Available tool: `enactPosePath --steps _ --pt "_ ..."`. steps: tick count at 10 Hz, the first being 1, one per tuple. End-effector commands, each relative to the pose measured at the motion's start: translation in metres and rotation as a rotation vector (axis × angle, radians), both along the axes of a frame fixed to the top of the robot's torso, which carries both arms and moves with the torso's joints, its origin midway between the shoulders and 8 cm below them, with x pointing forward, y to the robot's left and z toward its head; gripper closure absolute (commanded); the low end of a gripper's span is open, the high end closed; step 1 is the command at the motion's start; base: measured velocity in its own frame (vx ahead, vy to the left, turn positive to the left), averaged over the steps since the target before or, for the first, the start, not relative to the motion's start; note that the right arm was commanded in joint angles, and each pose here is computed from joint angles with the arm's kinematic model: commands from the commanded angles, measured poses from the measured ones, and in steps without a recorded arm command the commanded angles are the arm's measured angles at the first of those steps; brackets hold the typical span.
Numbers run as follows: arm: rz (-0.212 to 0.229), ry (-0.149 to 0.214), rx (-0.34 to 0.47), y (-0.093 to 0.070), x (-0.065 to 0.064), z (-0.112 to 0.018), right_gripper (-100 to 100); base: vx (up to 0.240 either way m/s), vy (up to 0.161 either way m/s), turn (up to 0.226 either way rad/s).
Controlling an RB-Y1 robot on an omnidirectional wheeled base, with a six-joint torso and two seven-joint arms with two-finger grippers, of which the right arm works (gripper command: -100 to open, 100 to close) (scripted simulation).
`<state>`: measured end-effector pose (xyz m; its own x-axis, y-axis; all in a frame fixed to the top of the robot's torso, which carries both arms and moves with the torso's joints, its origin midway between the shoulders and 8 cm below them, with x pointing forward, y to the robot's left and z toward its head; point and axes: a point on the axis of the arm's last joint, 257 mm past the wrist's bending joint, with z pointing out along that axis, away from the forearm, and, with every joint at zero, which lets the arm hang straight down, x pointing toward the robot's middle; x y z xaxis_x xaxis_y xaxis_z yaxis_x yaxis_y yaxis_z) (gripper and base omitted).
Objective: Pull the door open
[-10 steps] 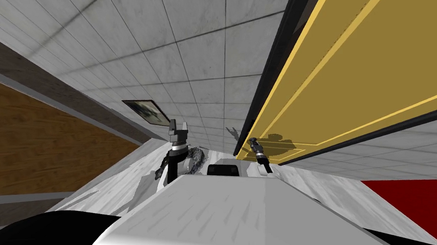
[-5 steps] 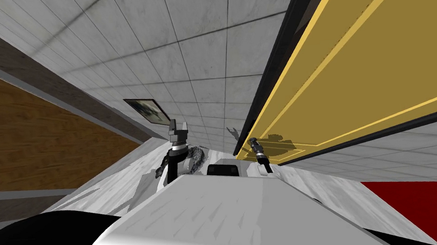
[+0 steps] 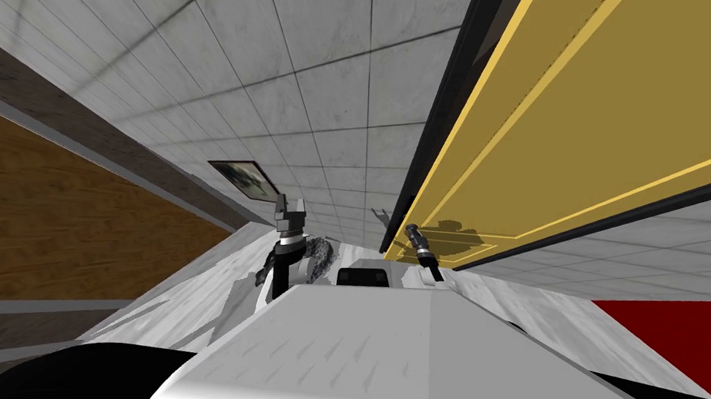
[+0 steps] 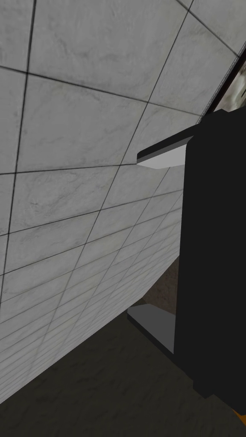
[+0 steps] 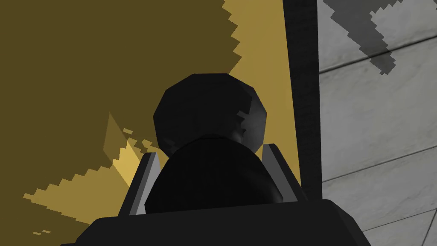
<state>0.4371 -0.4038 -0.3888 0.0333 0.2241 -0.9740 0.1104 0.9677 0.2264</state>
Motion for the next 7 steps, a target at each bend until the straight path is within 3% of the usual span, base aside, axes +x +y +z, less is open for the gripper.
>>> enactPosePath --steps 1,7 --pt "0.001 -0.005 0.059 0.0031 0.0001 -0.0012 100 -0.032 -0.02 0.036" --pt "-0.004 -0.028 0.212 0.0024 0.0011 0.0 100 -0.03 -0.011 0.028"
